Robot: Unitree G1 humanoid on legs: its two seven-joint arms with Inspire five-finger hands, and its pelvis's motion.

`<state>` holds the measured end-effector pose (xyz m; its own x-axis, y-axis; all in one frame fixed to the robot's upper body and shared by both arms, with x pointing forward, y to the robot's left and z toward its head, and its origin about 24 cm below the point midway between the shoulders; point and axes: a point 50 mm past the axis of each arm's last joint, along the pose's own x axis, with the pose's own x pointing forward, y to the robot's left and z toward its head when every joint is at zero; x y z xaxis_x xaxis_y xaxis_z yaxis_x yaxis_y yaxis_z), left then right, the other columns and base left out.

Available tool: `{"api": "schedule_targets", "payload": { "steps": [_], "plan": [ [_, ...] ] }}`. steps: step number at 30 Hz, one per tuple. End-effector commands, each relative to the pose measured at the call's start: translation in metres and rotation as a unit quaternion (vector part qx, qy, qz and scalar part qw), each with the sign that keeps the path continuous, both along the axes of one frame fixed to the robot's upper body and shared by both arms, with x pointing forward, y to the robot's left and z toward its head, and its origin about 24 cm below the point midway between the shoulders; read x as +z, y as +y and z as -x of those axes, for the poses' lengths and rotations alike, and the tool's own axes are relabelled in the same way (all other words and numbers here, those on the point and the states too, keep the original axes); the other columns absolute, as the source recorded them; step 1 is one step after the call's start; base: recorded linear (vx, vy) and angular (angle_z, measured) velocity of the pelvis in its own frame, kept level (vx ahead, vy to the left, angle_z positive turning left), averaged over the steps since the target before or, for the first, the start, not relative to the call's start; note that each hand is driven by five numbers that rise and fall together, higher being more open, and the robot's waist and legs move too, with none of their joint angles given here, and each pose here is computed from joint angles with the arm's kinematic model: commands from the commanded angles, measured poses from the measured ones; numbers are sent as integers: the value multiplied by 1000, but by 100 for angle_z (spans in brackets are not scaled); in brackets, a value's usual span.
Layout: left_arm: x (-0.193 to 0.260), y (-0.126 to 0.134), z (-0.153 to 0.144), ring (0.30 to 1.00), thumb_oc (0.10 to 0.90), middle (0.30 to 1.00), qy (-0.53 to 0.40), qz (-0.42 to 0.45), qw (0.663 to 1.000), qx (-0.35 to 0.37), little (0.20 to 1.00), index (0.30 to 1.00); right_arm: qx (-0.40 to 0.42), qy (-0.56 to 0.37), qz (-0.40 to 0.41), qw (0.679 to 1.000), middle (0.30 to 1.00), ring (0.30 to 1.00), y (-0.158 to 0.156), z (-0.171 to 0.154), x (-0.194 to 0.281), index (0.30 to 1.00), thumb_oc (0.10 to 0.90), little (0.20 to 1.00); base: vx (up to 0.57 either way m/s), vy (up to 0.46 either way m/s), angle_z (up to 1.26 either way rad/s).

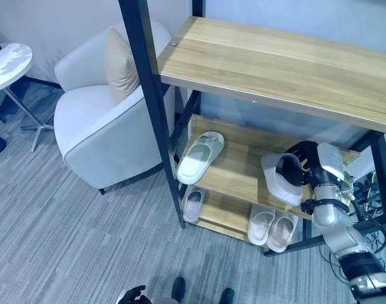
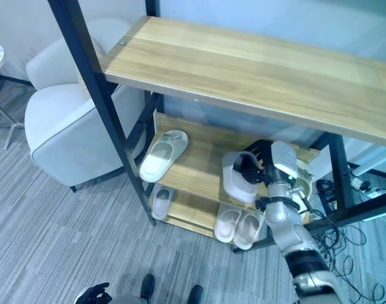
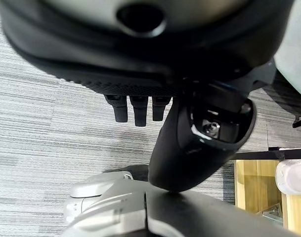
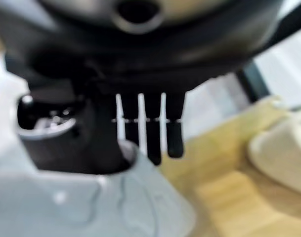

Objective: Arrange the slippers neatly on the shoe rack.

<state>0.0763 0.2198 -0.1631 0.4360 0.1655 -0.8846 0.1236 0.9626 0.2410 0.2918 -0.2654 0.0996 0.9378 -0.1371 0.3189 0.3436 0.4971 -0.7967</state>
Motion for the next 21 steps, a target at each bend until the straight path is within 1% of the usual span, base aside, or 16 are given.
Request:
{"api": "schedule_targets", "payload": {
  "steps": [1, 2, 3, 4, 7, 8, 12, 13, 14, 21],
  "plan": [
    [-9, -30, 18, 900, 800, 900, 42, 34, 998, -41, 900, 900, 44, -100, 2, 994, 300, 300, 4, 5, 45, 300, 400, 300, 0, 0, 0],
    [-9, -31, 17, 900, 800, 900, 41, 38, 998, -42, 900, 900, 67, -113, -9, 991, 300, 300, 10, 12, 50, 300, 400, 300, 0, 0, 0],
    [-9, -31, 17, 900, 800, 900, 41, 38, 998, -43, 900, 900, 67, -112, -9, 991, 300, 300, 9, 12, 50, 300, 400, 300, -15, -24, -3],
    [-9, -31, 16, 900, 800, 900, 39, 40, 998, -43, 900, 900, 94, -122, -19, 988, 300, 300, 17, 19, 53, 300, 400, 300, -10, -12, -5],
    [-9, -32, 15, 900, 800, 900, 38, 42, 997, -44, 900, 900, 109, -126, -25, 986, 300, 300, 21, 23, 55, 300, 400, 300, -17, -12, -14],
    [-9, -33, 15, 900, 800, 900, 36, 45, 997, -46, 900, 900, 141, -129, -43, 981, 300, 300, 31, 30, 56, 300, 400, 300, -20, -12, -10],
    [-9, -37, 13, 900, 800, 900, 33, 54, 997, -55, 900, 900, 197, -128, -68, 970, 300, 300, 47, 44, 56, 300, 400, 300, -32, -7, -9],
    [-9, -40, 11, 900, 800, 900, 30, 57, 996, -60, 900, 900, 224, -127, -82, 963, 300, 300, 55, 51, 56, 300, 400, 300, -38, -1, -15],
    [-9, -40, 11, 900, 800, 900, 30, 57, 996, -60, 900, 900, 224, -126, -83, 963, 300, 300, 55, 52, 56, 300, 400, 300, -44, 4, -21],
    [-7, -49, -1, 900, 800, 900, 11, 72, 994, -80, 900, 900, 322, -73, -126, 935, 300, 300, 83, 62, 46, 300, 400, 300, -90, 18, -25]
  ]
}}
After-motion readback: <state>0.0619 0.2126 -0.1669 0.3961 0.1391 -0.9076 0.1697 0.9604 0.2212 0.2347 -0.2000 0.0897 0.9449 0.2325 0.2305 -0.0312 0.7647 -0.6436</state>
